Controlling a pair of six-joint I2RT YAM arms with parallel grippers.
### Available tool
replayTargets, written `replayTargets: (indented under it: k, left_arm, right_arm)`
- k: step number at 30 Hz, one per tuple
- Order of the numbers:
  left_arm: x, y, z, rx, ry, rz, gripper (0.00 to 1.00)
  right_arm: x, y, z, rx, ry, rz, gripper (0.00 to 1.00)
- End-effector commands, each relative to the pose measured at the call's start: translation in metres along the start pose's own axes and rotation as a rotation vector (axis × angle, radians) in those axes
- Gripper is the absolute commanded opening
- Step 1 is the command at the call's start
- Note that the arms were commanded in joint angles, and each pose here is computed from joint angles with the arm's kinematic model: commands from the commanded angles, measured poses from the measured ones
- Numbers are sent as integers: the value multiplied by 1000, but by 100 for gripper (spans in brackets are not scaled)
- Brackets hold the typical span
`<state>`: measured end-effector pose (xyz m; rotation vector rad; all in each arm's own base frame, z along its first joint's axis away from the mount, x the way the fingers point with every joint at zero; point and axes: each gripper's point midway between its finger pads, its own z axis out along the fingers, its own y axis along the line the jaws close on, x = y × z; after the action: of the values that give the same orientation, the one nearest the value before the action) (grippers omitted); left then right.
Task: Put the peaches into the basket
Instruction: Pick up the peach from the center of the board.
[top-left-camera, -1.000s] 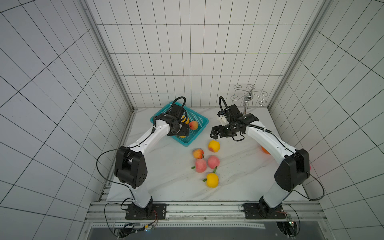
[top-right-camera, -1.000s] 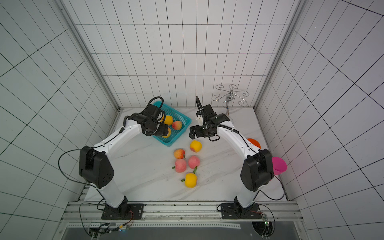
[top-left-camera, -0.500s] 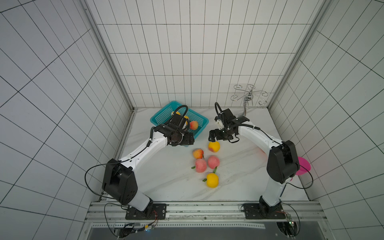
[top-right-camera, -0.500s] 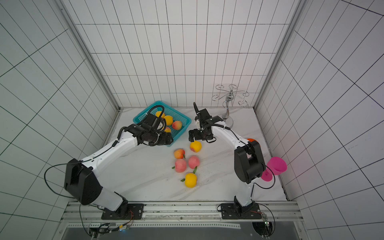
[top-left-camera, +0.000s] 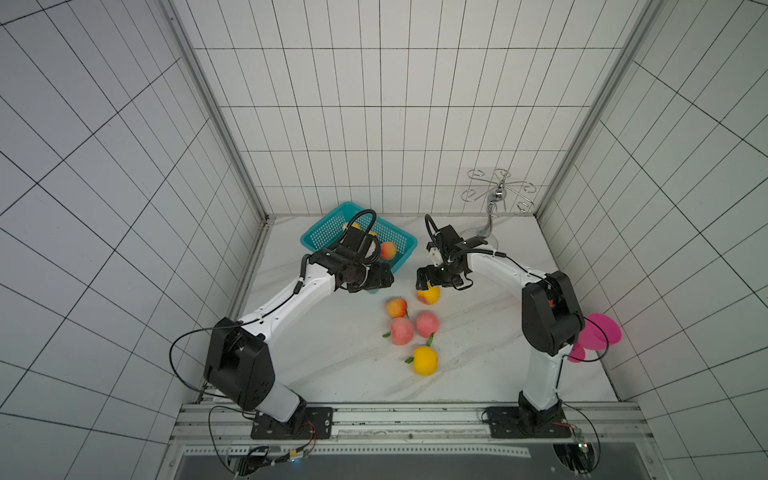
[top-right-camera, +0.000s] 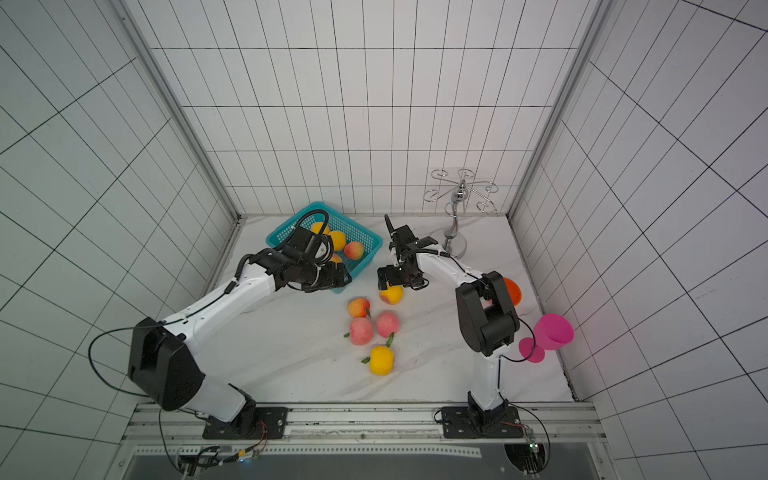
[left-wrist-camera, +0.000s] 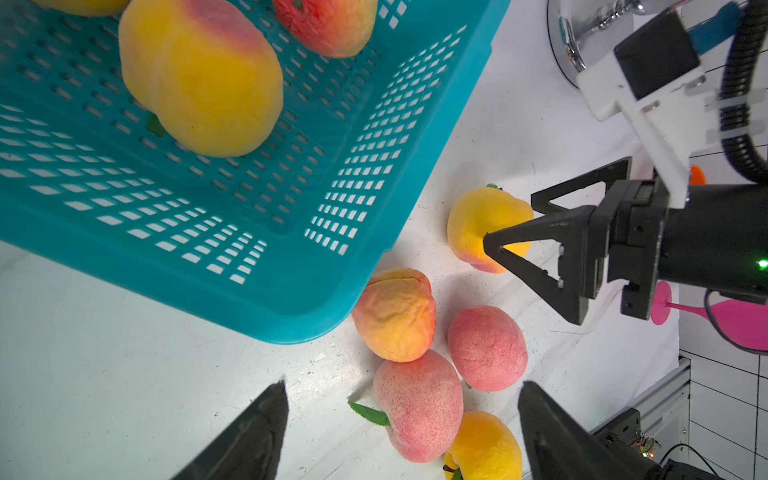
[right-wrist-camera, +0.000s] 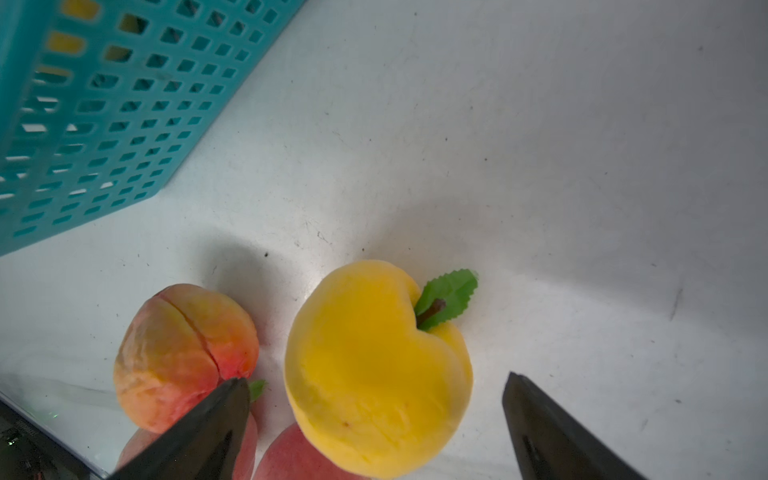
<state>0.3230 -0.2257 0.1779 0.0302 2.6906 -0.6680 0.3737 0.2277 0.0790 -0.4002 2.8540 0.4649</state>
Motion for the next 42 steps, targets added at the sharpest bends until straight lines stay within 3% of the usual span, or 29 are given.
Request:
replayTargets:
  k: [1,14,22,33,42]
  left_arm:
    - [-13,-12,-4,35,-35,-1,85]
    - [-26,-20,6,41,-24,-4,85]
    - [-31,-22,10,41,-23,-9,85]
    - [-35,-22,10,59,-27,-25,85]
    - [-45,-21,0,162,-20,-113,85]
  right_arm:
    - [11,-8,14,1,39,3,99]
    - [20,-13,25,-29,75,12,100]
    - [26,-16,30,-45,98,26,95]
    - [28,-19,25,-45,92,24,67]
    - [11,-7,-18,-50,-30,-66,65]
